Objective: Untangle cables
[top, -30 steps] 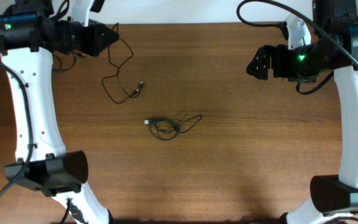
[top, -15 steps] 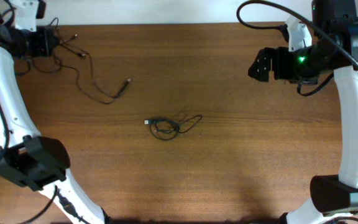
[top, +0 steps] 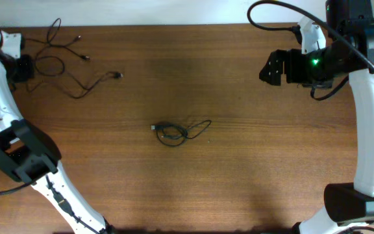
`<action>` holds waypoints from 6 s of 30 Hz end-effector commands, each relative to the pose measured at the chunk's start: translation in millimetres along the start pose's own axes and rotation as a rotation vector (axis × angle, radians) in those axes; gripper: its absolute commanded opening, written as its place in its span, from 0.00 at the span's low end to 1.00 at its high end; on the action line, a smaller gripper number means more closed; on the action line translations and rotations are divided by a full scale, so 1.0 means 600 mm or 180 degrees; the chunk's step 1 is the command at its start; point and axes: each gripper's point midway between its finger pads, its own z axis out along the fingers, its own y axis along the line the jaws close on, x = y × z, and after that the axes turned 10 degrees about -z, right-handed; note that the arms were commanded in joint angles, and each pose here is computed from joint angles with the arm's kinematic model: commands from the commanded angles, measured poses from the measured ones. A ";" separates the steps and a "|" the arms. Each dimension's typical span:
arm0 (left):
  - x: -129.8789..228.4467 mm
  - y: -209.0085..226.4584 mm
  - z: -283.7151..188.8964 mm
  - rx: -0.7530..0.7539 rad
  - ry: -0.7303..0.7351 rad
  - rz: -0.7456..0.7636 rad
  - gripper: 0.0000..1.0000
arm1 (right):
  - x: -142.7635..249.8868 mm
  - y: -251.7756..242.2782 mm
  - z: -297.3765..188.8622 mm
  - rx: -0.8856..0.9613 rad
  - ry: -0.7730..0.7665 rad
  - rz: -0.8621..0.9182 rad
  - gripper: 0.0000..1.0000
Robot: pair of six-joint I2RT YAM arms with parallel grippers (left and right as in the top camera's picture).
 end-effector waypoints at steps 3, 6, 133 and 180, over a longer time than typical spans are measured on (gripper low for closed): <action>0.020 0.108 0.031 -0.0350 0.0047 -0.0211 0.00 | -0.002 -0.003 -0.001 0.0031 -0.0009 0.0013 0.99; 0.024 0.136 0.038 -0.0395 0.0026 -0.0276 0.00 | -0.002 -0.003 -0.001 0.0031 -0.0009 0.0013 0.99; 0.020 -0.068 0.003 -0.0013 0.0259 -0.1235 0.00 | -0.011 0.000 0.040 -0.0016 0.0131 -0.0026 0.99; 0.175 0.208 0.201 -0.0837 0.0238 -0.1752 0.00 | -0.004 0.009 0.042 -0.0047 0.0188 -0.0031 0.99</action>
